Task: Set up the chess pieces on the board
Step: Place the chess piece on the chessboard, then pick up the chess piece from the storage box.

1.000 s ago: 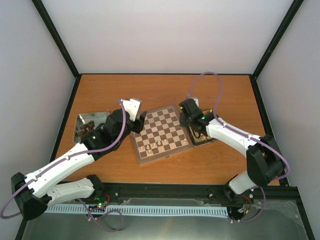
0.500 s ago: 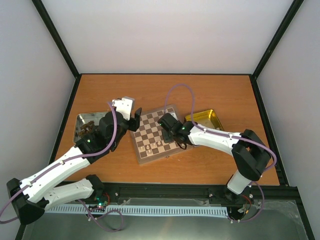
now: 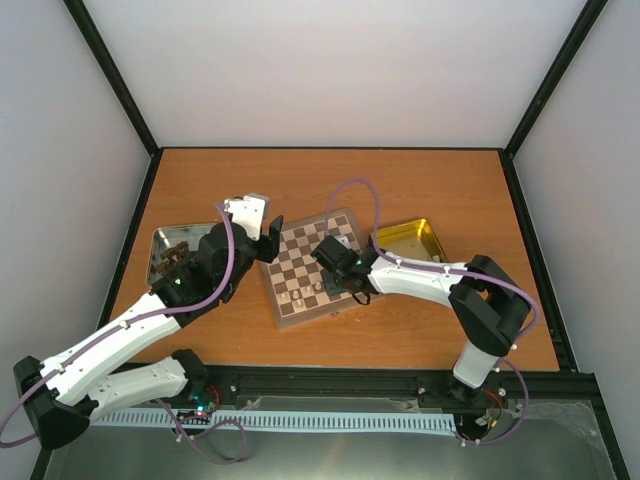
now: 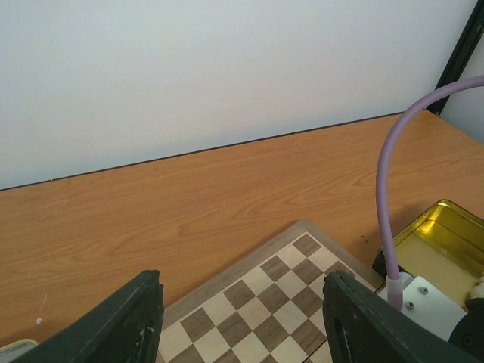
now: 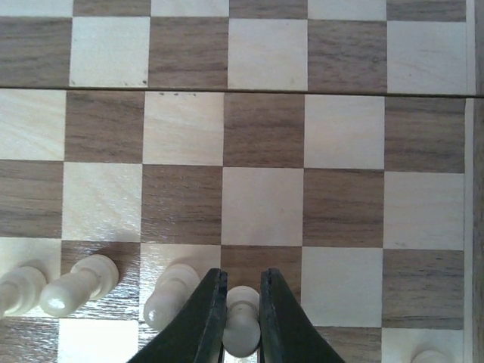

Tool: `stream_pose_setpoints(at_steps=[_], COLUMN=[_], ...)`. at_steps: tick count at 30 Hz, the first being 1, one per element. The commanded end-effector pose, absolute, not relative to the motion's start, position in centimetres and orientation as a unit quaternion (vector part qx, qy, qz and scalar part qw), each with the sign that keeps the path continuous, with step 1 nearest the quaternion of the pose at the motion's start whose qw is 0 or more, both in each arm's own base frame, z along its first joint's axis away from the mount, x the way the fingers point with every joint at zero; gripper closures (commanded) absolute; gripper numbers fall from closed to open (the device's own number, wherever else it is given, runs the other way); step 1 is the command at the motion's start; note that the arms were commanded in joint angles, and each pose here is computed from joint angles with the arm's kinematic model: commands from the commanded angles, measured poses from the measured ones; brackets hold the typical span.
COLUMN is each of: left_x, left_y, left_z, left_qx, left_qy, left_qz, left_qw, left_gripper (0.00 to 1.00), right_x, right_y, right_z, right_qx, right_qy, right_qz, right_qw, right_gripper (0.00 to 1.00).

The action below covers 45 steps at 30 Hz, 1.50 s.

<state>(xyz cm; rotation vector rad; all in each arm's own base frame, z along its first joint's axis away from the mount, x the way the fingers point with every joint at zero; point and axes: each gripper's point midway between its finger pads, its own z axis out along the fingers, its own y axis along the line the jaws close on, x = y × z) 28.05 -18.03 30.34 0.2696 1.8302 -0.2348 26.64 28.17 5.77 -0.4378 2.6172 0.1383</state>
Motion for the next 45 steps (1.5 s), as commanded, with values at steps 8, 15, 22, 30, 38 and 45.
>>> stream_pose_setpoints(at_steps=[8,15,22,30,38,45], left_x=[28.3,28.4,28.4,28.3,28.1,27.4], left_y=[-17.9,-17.9,-17.6,-17.6,-17.1,-14.8], left_z=[31.1,31.1,31.2,31.4,31.7,35.3], left_qx=[0.102,0.102,0.096,0.093,0.078,0.022], left_qy=[0.782,0.782,0.782,0.779,0.774,0.736], left_qz=[-0.109,-0.108,-0.106,-0.11,-0.117,-0.129], left_qw=[0.605,0.605,0.607,0.61,0.617,0.664], left_gripper=[0.41,0.41,0.41,0.41,0.41,0.4], right_x=[26.5,27.0,26.8,27.4,28.8,27.9], right_y=[27.4,27.4,27.6,27.6,23.2,17.9], right_z=[4.4,4.3,6.5,10.6,14.4,16.0], right_qx=[-0.152,-0.147,-0.144,-0.122,-0.032,0.013], right_qy=[0.961,0.96,0.958,0.95,0.943,0.942], right_qz=[0.019,0.01,0.029,0.052,0.035,0.009], right_qw=[0.231,0.237,0.247,0.283,0.328,0.334], right_gripper=[0.88,0.87,0.73,0.69,0.68,0.58])
